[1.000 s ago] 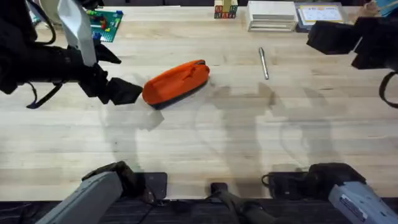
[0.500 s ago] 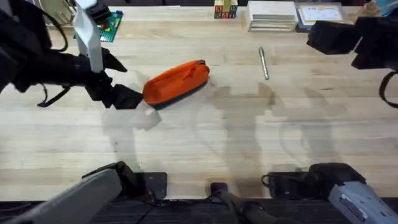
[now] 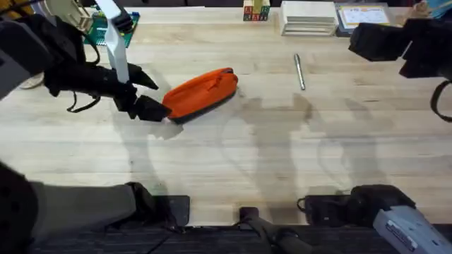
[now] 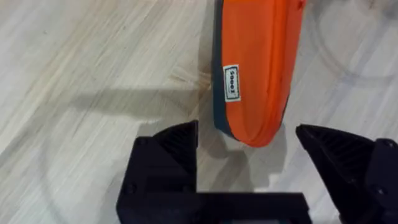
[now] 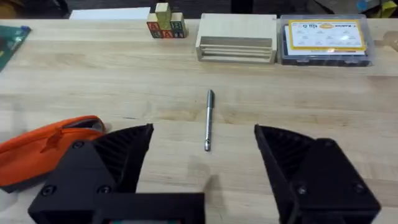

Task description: Unzip the bag, pick up the pens from the table one at a time and place them inside, then zip the bag closed.

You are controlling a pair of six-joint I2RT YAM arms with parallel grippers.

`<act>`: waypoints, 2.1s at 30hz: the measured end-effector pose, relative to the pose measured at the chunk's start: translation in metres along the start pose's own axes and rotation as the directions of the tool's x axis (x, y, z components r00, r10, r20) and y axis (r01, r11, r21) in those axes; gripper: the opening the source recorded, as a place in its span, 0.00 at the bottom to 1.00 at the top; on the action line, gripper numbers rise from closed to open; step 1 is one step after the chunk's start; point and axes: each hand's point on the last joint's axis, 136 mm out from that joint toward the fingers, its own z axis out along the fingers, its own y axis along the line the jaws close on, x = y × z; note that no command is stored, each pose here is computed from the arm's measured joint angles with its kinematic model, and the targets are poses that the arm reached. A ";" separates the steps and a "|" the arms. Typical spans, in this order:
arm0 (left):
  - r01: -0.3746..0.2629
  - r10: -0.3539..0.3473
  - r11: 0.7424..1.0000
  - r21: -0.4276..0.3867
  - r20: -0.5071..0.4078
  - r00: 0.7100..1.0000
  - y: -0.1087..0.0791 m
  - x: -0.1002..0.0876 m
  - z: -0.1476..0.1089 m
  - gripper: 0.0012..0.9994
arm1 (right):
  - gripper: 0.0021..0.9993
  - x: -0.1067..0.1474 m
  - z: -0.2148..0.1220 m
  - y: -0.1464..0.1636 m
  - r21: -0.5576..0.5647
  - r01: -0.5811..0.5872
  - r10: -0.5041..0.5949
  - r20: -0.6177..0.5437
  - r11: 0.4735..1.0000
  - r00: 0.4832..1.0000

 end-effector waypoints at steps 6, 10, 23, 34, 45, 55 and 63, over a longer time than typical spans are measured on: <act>0.018 -0.019 0.999 0.038 0.038 0.999 0.004 -0.001 0.011 0.96 | 1.00 0.000 0.000 0.000 0.000 0.000 0.000 0.000 1.000 1.000; 0.018 -0.020 0.999 0.042 0.045 0.999 0.003 -0.002 0.011 0.88 | 1.00 0.000 0.000 0.000 0.000 0.000 0.000 0.000 1.000 1.000; 0.020 -0.023 0.998 0.056 0.059 0.998 0.000 -0.004 0.011 0.04 | 1.00 0.002 0.000 0.000 0.000 -0.003 0.003 -0.008 1.000 1.000; 0.019 -0.023 0.998 0.055 0.059 0.998 0.001 -0.004 0.011 0.04 | 1.00 0.003 0.011 0.034 -0.192 -0.038 0.029 -0.050 0.981 0.998; 0.016 -0.019 0.999 0.052 0.060 0.998 0.001 -0.004 0.011 0.04 | 1.00 0.002 0.023 0.106 -0.397 0.030 -0.084 -0.117 0.917 0.990; 0.015 -0.018 0.999 0.050 0.061 0.998 0.002 -0.004 0.011 0.04 | 1.00 0.029 0.055 0.191 -0.547 0.058 -0.186 -0.180 0.835 0.966; 0.014 -0.017 0.999 0.050 0.061 0.998 0.002 -0.004 0.011 0.04 | 1.00 0.038 0.066 0.215 -0.564 -0.018 -0.136 -0.231 0.826 0.964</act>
